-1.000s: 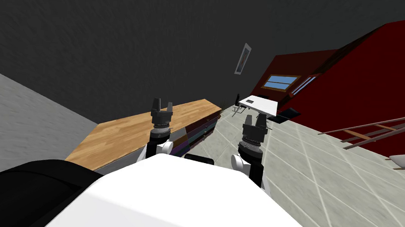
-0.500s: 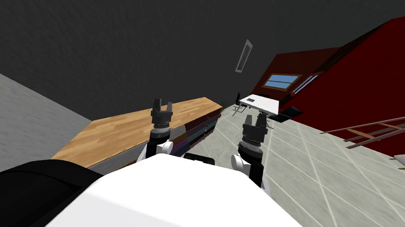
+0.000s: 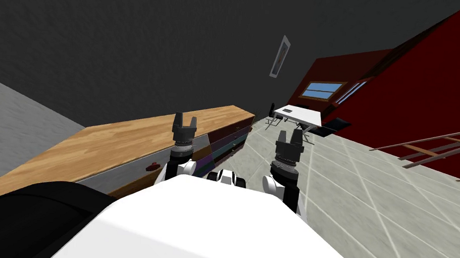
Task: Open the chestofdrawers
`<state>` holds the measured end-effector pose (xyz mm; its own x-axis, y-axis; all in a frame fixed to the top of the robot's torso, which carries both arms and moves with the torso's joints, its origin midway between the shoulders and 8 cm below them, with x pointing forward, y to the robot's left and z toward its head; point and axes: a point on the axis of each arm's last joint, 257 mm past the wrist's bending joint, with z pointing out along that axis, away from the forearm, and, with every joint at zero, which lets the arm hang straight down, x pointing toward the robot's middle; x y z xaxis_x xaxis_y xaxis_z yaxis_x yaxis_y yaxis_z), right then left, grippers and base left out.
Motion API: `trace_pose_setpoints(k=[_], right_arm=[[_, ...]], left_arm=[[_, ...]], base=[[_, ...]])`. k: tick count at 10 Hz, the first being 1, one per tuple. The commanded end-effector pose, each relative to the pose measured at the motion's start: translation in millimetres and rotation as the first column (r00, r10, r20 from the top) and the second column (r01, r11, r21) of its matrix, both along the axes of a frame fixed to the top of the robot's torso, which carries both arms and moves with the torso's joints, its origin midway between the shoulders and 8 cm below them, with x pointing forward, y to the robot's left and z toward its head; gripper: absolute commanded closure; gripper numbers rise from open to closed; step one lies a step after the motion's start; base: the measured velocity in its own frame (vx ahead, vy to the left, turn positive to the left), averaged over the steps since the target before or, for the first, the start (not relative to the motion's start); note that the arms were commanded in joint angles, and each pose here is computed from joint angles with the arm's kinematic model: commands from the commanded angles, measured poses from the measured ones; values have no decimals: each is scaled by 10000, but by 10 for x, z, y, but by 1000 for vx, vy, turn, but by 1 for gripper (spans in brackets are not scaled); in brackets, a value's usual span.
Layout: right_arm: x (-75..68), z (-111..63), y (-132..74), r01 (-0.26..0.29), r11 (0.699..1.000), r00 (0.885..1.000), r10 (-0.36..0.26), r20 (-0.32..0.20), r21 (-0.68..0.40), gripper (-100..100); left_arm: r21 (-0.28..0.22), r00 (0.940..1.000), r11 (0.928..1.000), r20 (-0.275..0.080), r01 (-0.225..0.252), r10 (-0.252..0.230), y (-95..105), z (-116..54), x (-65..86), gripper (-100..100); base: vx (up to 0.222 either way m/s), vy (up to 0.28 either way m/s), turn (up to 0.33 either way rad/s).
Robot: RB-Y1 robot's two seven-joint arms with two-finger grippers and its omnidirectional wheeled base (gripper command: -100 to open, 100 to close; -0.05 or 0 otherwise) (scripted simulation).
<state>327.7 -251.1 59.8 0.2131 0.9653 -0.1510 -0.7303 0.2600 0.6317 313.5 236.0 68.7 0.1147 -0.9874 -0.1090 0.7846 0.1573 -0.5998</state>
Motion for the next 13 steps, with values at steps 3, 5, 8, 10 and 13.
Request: trace_pose_setpoints(k=[3, 5, 8, 10, 13], right_arm=[[0, -1, 0, 0, 10000, 10000, 0, -2, 2, 0], [0, -1, 0, 0, 10000, 10000, 0, -2, 2, 0], [0, -1, 0, 0, 10000, 10000, 0, -2, 3, 0], [0, -1, 0, 0, 10000, 10000, 0, -2, 2, 0], [0, -1, 0, 0, 10000, 10000, 0, -1, 2, 0]], left_arm=[[652, 9960, 9968, -794, 469, -416, -11, -287, 176, -100], [657, 9914, 9964, -1231, 536, -453, 53, -460, 279, -100], [451, 9811, 9977, -1892, 506, -412, 197, -739, 432, -100], [215, 9723, 9989, -2311, 415, -354, 308, -929, 524, -100], [-210, 9571, 9996, -2886, 212, -263, 477, -1207, 638, -100]], base=[[84, -108, 58], [97, -140, 84], [117, -183, 89], [127, -161, 77], [89, -174, 85]])
